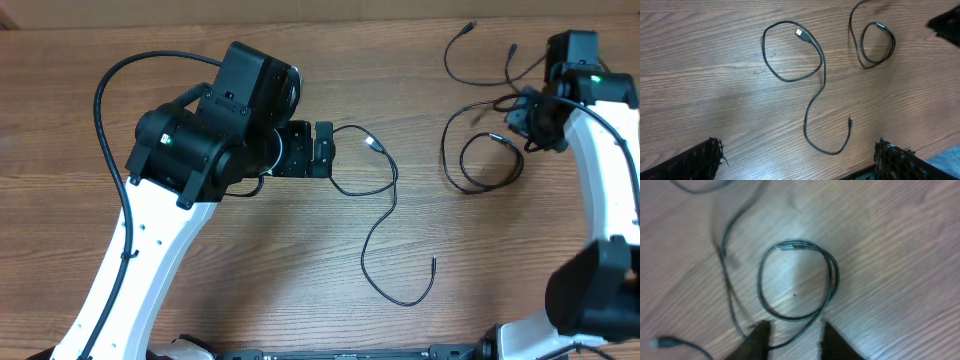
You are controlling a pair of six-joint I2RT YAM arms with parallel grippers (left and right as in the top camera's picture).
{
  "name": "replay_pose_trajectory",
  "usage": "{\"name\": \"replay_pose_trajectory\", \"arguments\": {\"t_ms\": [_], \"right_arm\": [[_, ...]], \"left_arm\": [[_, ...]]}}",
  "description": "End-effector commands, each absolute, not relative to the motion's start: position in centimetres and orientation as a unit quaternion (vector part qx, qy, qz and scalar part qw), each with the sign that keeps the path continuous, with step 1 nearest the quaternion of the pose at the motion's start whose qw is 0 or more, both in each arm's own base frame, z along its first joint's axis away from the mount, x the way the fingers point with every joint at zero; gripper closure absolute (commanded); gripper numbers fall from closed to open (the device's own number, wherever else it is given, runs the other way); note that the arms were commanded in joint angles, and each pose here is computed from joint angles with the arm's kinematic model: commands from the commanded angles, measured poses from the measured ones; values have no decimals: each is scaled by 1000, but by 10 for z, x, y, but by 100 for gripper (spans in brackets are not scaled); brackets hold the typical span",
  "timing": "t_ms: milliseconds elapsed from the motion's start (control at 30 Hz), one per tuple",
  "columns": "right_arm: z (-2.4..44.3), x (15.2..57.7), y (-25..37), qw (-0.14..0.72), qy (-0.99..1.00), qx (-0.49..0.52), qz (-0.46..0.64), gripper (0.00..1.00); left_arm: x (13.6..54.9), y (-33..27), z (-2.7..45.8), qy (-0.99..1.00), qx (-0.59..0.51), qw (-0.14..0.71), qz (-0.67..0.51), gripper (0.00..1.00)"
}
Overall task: Untangle cables
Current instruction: 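Pull the grasped cable away to the right with the right gripper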
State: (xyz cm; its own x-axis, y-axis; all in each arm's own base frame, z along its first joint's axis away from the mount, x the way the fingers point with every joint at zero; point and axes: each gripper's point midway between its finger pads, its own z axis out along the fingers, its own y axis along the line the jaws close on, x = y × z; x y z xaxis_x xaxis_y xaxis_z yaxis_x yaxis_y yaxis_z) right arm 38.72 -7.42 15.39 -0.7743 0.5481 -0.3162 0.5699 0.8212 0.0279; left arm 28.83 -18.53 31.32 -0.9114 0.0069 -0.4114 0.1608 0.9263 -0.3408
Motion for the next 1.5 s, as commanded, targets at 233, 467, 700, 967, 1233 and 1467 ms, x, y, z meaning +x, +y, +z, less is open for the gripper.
{"name": "replay_pose_trajectory", "arguments": {"t_ms": [233,467,700,967,1233,1467], "right_arm": [[128,386,-80,125,943,303,-52,52],[126,397,-43,119,950,284,46,48],[99,390,-17,92,968,226,49,41],[63,386,15,94,978,176,52,33],[33,388,27,115,979,160,58,40],[34,388,27,114,978,163,58,96]], "left_arm": [[287,-182,319,958,35,214,-189,0],[287,-182,319,958,35,214,-189,1],[287,-182,319,958,35,214,-189,1],[287,-182,319,958,35,214,-189,0],[287,-182,319,958,35,214,-189,1],[287,-182,319,958,35,214,-189,0]]}}
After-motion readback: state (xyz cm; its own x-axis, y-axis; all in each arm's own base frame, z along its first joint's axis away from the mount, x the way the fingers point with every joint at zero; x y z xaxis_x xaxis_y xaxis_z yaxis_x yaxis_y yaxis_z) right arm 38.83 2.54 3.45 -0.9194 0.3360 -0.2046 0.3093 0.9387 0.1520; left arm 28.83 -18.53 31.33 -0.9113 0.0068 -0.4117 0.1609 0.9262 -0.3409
